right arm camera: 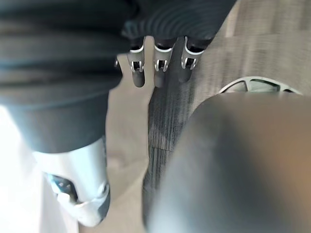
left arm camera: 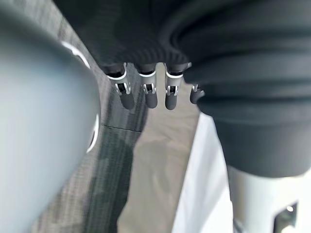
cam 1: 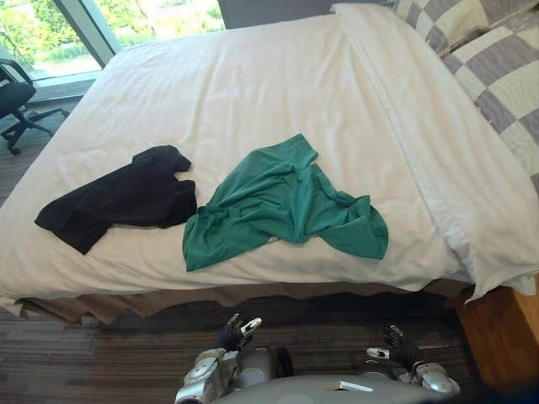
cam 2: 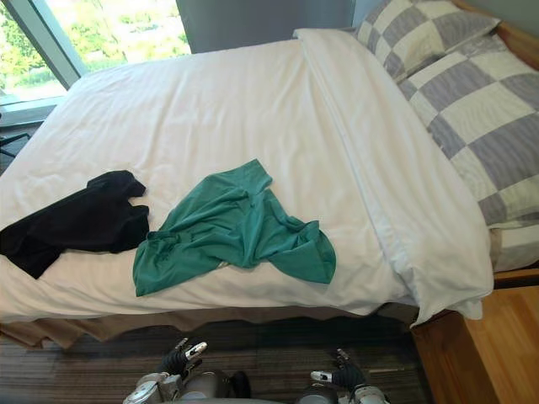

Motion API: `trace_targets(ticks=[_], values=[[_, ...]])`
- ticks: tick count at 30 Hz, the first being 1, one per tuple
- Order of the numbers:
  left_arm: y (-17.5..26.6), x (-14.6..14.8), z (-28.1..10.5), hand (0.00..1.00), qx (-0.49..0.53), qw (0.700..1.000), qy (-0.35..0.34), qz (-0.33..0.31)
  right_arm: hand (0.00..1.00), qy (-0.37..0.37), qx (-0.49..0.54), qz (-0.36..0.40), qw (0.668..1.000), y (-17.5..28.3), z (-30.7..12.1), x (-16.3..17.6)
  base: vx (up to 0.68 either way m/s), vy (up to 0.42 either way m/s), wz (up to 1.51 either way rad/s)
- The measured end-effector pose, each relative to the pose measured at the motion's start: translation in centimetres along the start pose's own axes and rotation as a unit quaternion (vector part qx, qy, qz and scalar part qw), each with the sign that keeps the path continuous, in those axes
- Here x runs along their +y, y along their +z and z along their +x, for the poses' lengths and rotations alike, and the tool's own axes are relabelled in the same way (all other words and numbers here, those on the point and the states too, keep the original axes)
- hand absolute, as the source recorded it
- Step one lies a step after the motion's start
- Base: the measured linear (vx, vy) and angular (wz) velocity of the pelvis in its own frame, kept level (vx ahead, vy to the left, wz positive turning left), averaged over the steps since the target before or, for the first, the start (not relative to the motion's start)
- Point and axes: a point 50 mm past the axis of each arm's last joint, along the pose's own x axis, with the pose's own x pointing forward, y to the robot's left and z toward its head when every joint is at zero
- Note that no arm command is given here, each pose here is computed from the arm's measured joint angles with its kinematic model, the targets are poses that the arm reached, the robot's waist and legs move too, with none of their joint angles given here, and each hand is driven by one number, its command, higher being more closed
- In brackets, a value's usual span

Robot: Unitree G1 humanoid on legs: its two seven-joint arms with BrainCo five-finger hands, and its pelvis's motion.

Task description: Tidy the bed and pick cloth on bed and put in laundry

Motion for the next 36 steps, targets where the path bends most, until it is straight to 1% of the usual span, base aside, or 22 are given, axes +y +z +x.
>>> trace_targets(ticks=[4, 8, 11, 12, 14, 15, 18, 19, 21, 24, 25, 26, 29, 32, 34, 36], values=[[0.2, 0.4, -0.1, 0.0, -0.007, 1.0, 0.007, -0.002, 0.0, 0.005, -0.003, 0.005, 1.0, 0.2, 0.1, 0.3, 0.05, 0.277, -0.28], [-0.1, 0.3, 0.0, 0.0, -0.004, 1.0, 0.004, 0.005, 0.0, 0.009, 0.005, -0.001, 1.0, 0.3, 0.3, 0.0, 0.04, 0.538, -0.14], [0.9, 1.5, 0.0, 0.0, -0.012, 0.997, 0.033, 0.063, 0.0, 0.016, 0.028, -0.007, 0.999, -0.8, 0.2, 1.2, 0.07, 0.479, -0.2], [0.5, 2.1, -0.3, 0.0, -0.004, 0.997, 0.05, 0.065, 0.0, 0.017, 0.024, -0.02, 0.999, -0.9, 0.2, 1.5, 0.02, 0.42, -0.65], [0.1, 2.4, -0.5, 0.0, 0.001, 0.996, 0.069, 0.06, 0.0, 0.03, 0.005, -0.073, 0.997, -0.3, 0.2, 1.6, 0.01, 0.385, -0.86], [0.0, 2.8, -0.7, 0.0, 0.001, 0.995, 0.08, 0.059, 0.0, 0.049, -0.018, -0.109, 0.993, 0.3, 0.3, 1.9, 0.04, 0.267, -0.87], [0.2, 2.3, -0.5, 0.0, -0.009, 0.995, 0.074, 0.059, 0.0, 0.089, -0.043, -0.16, 0.982, 0.7, 0.2, 2.7, 0.08, 0.177, -0.22], [0.2, 2.1, -0.4, 0.0, -0.01, 0.996, 0.07, 0.058, 0.0, 0.094, -0.048, -0.16, 0.981, 0.8, 0.2, 2.8, 0.09, 0.107, 0.23], [0.2, 1.1, 0.0, 0.0, -0.011, 0.996, 0.057, 0.061, 0.0, 0.111, -0.049, -0.154, 0.981, 0.8, 0.1, 2.6, 0.04, 0.05, 0.42], [0.1, -0.4, 0.1, 0.0, -0.026, 0.993, 0.029, 0.109, 0.0, 0.123, -0.043, -0.118, 0.984, 0.3, -0.3, 2.4, 0.04, -0.045, 0.81], [0.3, -0.3, 0.1, 0.0, -0.032, 0.991, 0.034, 0.125, 0.0, 0.132, -0.043, -0.109, 0.984, 0.1, -0.3, 2.8, -0.01, -0.138, 0.83], [0.4, -0.2, 0.1, 0.0, -0.035, 0.991, 0.039, 0.125, 0.0, 0.138, -0.043, -0.102, 0.984, 0.1, -0.3, 2.9, -0.05, -0.143, 0.64], [0.3, 0.0, 0.0, 0.0, -0.039, 0.99, 0.065, 0.121, 0.0, 0.146, -0.048, -0.071, 0.986, 0.5, -0.2, 3.0, -0.08, -0.107, 0.28], [-0.1, 0.4, -0.3, 0.0, -0.033, 0.989, 0.091, 0.116, 0.0, 0.139, -0.032, -0.06, 0.988, 0.3, 0.0, 2.9, -0.08, -0.067, 0.06], [-0.3, 0.8, -0.4, 0.0, -0.029, 0.989, 0.11, 0.093, 0.0, 0.125, -0.018, -0.04, 0.991, 0.0, 0.0, 2.7, -0.12, -0.03, 0.11], [-0.9, 1.8, -0.7, 0.0, -0.011, 0.988, 0.147, 0.038, 0.0, 0.097, 0.0, 0.0, 0.995, -0.5, 0.0, 2.5, -0.14, -0.002, 0.15]])
